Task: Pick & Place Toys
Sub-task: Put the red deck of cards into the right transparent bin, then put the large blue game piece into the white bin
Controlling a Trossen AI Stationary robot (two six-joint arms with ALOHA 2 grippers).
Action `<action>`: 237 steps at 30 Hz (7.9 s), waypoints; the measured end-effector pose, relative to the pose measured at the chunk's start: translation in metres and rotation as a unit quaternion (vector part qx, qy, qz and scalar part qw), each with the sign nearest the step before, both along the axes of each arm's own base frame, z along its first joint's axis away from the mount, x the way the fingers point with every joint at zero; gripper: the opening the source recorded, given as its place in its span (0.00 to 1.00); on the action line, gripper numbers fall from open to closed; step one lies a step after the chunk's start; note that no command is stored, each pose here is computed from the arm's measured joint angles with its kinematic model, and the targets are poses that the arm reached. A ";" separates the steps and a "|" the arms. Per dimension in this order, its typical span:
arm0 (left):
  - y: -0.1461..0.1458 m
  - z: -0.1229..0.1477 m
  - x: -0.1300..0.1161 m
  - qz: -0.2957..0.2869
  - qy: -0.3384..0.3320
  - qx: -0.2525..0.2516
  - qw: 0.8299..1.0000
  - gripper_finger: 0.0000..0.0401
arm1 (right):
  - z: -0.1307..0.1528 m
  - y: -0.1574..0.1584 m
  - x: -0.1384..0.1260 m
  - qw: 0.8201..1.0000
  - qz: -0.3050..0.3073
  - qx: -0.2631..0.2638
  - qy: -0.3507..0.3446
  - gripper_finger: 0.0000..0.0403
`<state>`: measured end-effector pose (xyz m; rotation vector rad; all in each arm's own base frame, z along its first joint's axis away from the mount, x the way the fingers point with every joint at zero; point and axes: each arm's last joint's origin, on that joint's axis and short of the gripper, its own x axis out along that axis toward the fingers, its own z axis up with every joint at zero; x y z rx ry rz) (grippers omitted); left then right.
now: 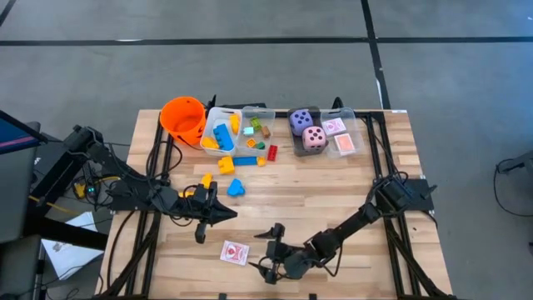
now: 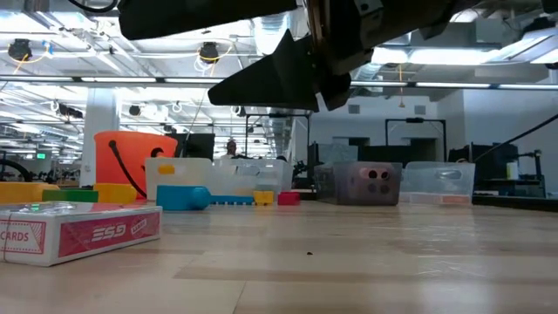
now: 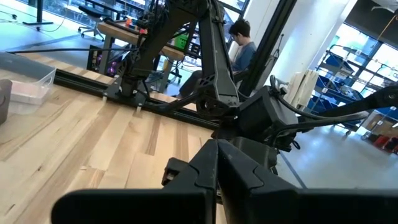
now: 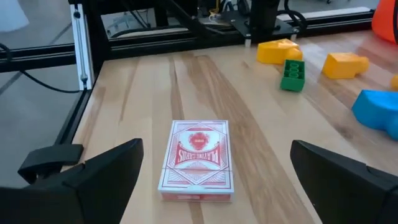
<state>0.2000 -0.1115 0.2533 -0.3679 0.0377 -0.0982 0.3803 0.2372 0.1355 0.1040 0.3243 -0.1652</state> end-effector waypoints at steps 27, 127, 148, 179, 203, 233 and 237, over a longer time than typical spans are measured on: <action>0.000 0.000 0.000 0.000 0.000 0.000 1.000 0.00 | -0.010 -0.014 0.007 0.995 0.068 0.022 0.068 0.99; 0.000 -0.002 0.000 0.001 0.013 0.008 1.000 0.00 | 0.089 -0.219 -0.181 0.810 -0.563 -0.118 0.112 0.76; 0.016 -0.001 0.008 0.040 0.006 0.006 0.999 0.00 | 0.072 -0.313 -0.198 0.783 -0.598 -0.029 0.169 0.76; 0.013 -0.005 0.006 0.031 0.027 0.000 0.999 0.00 | 0.050 -0.284 -0.153 0.862 -0.461 -0.064 0.202 0.96; 0.014 -0.005 0.007 0.034 0.026 0.012 0.999 0.00 | -0.034 -0.101 -0.091 0.970 -0.214 0.099 -0.055 0.96; 0.032 -0.111 0.038 0.132 0.318 -0.052 0.937 0.27 | -0.043 -0.115 -0.070 0.985 -0.172 0.026 -0.023 0.96; 0.041 -0.115 0.041 0.105 0.355 -0.114 0.922 0.45 | -0.044 -0.126 -0.066 0.983 -0.184 0.006 -0.013 0.96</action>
